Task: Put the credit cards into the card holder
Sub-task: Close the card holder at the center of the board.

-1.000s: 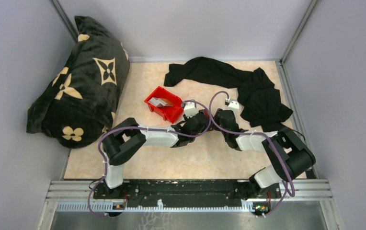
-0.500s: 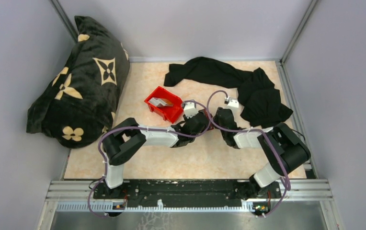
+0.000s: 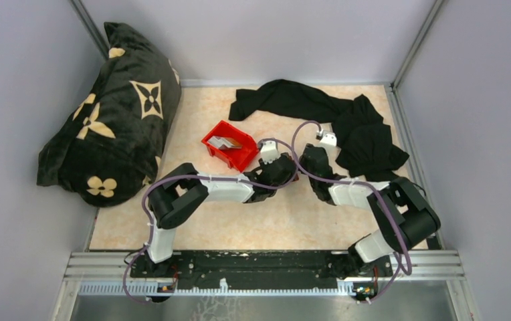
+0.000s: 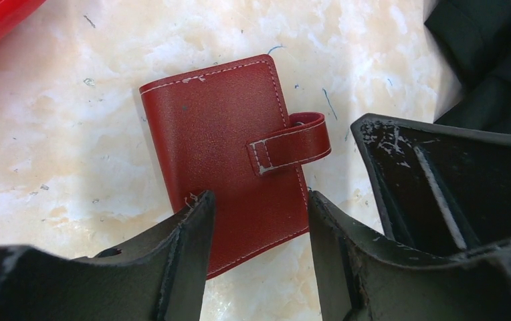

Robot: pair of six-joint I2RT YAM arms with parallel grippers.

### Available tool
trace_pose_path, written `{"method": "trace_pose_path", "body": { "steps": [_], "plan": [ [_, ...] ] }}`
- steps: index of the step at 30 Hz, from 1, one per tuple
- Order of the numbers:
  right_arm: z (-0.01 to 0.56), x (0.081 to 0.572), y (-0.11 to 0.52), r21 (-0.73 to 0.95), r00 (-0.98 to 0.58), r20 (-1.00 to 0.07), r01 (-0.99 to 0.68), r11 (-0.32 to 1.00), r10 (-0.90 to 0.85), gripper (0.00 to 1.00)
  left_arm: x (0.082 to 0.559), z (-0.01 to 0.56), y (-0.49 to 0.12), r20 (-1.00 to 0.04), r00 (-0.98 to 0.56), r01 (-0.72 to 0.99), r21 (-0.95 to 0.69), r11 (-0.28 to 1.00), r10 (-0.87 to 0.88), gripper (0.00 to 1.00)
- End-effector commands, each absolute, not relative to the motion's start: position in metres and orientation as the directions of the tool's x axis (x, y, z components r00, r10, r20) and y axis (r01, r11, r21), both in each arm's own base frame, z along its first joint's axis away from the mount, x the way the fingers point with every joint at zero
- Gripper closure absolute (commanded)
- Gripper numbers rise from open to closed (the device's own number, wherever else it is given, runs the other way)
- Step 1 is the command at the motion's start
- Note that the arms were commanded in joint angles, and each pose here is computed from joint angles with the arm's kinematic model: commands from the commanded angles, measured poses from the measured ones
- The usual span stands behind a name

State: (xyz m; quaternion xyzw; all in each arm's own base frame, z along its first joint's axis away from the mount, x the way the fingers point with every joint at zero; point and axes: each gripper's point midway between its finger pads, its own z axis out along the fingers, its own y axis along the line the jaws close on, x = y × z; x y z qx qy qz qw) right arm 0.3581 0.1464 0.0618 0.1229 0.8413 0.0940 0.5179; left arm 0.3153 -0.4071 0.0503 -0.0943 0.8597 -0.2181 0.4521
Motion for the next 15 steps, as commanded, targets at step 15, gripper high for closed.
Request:
{"method": "trace_pose_path", "body": {
  "steps": [15],
  "plan": [
    [0.081,0.341,0.172,0.604,-0.465,-0.669,0.114,0.789,0.58,0.96,0.299,0.006,-0.386,-0.708,-0.649,-0.035,-0.34,0.94,-0.28,0.4]
  ]
}}
